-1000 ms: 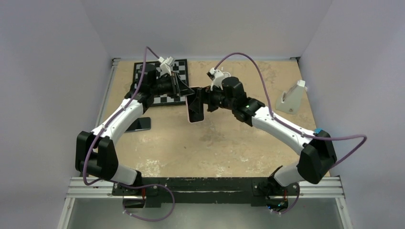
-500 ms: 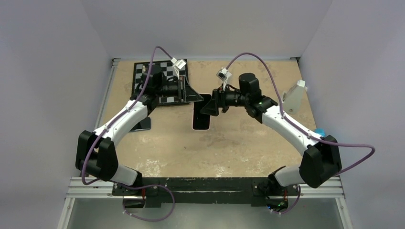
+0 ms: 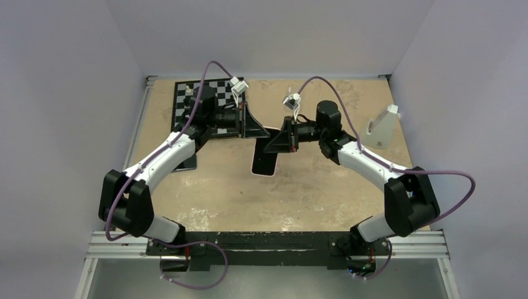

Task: Take the phone out of the phone case
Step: Pick up the phone at the center of the board, then remove the phone case from the phone.

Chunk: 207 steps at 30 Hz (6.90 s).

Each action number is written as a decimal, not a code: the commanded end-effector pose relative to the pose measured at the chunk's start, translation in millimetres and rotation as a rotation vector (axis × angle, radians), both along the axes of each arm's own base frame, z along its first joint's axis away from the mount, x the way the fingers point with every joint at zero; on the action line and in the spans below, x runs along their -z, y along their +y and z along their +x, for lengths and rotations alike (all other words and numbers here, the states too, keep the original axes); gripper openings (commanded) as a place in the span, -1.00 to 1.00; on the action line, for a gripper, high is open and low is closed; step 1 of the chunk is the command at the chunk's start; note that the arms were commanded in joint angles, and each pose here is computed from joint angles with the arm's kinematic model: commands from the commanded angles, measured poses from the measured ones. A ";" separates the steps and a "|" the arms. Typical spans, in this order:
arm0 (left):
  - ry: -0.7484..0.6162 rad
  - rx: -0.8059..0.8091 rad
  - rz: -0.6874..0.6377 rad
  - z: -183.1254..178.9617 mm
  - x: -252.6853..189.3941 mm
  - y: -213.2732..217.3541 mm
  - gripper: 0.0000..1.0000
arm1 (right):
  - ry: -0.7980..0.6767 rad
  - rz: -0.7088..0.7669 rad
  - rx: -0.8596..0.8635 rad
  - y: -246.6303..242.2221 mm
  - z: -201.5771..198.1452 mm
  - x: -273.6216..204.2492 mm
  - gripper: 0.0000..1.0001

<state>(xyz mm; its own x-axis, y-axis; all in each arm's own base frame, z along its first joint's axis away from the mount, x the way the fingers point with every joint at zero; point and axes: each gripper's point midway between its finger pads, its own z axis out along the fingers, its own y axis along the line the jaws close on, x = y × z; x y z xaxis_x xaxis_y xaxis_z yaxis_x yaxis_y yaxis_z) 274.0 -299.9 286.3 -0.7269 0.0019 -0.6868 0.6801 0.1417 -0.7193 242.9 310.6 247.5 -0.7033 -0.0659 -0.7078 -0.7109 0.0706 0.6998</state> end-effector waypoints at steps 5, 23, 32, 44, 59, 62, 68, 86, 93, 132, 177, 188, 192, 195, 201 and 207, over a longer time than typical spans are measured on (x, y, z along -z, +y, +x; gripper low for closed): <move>-0.147 -0.019 -0.070 -9.8 -44.6 4.3 -0.33 | -0.052 0.138 -0.023 2.2 -7.3 -26.9 -1.00; -0.062 -0.502 0.012 -74.4 -12.4 87.4 0.17 | 0.000 0.288 0.050 -4.3 -16.3 -74.1 -1.00; 0.000 -0.319 -0.111 -96.3 -8.9 66.7 0.11 | 0.053 0.350 -0.005 5.6 -32.7 -88.5 -1.00; 0.042 -0.253 -0.165 -106.6 2.8 61.7 -0.38 | 0.132 0.412 -0.028 8.5 -32.3 -84.9 -1.00; -0.178 -0.041 -0.300 -139.1 -29.8 58.4 -0.96 | 0.163 0.378 -0.073 14.6 -29.0 -75.7 -1.00; -0.278 0.068 -0.349 -155.7 -43.7 59.1 -1.00 | 0.156 0.369 -0.136 12.4 -38.7 -76.6 -1.00; -0.424 0.193 -0.470 -174.8 -77.3 63.1 -1.00 | 0.165 0.388 -0.242 18.3 -59.0 -88.1 -1.00; -0.538 0.170 -0.454 -157.7 -91.1 56.6 -1.00 | 0.214 0.535 -0.434 36.4 -104.4 -129.3 -1.00; -0.486 0.030 -0.356 -125.1 -73.7 50.7 -1.00 | 0.209 0.564 -0.470 32.2 -119.5 -145.6 -1.00; -0.204 -0.560 0.268 -31.7 18.2 100.2 -1.00 | 0.225 0.606 -0.521 44.6 -135.8 -157.5 -1.00; 0.022 -0.636 0.192 -52.3 61.1 105.3 -0.14 | 0.217 0.688 -0.149 31.2 -70.1 -153.5 -1.00; 0.033 -0.285 -0.137 -134.7 -22.4 78.9 0.69 | 0.187 0.618 0.103 17.0 -20.2 -118.2 -1.00; 0.037 -0.273 -0.310 -141.2 -59.3 78.1 0.48 | 0.195 0.582 0.164 18.2 -11.9 -114.2 -1.00; 0.087 -0.276 -0.399 -137.6 -74.4 77.0 0.34 | 0.200 0.555 0.210 19.4 -4.8 -111.7 -1.00; 0.142 -0.249 -0.400 -128.6 -69.6 63.5 0.18 | 0.219 0.544 0.259 17.6 1.2 -112.5 -1.00; 0.176 -0.235 -0.355 -127.4 -50.3 55.6 0.16 | 0.231 0.557 0.272 15.6 1.8 -115.1 -1.00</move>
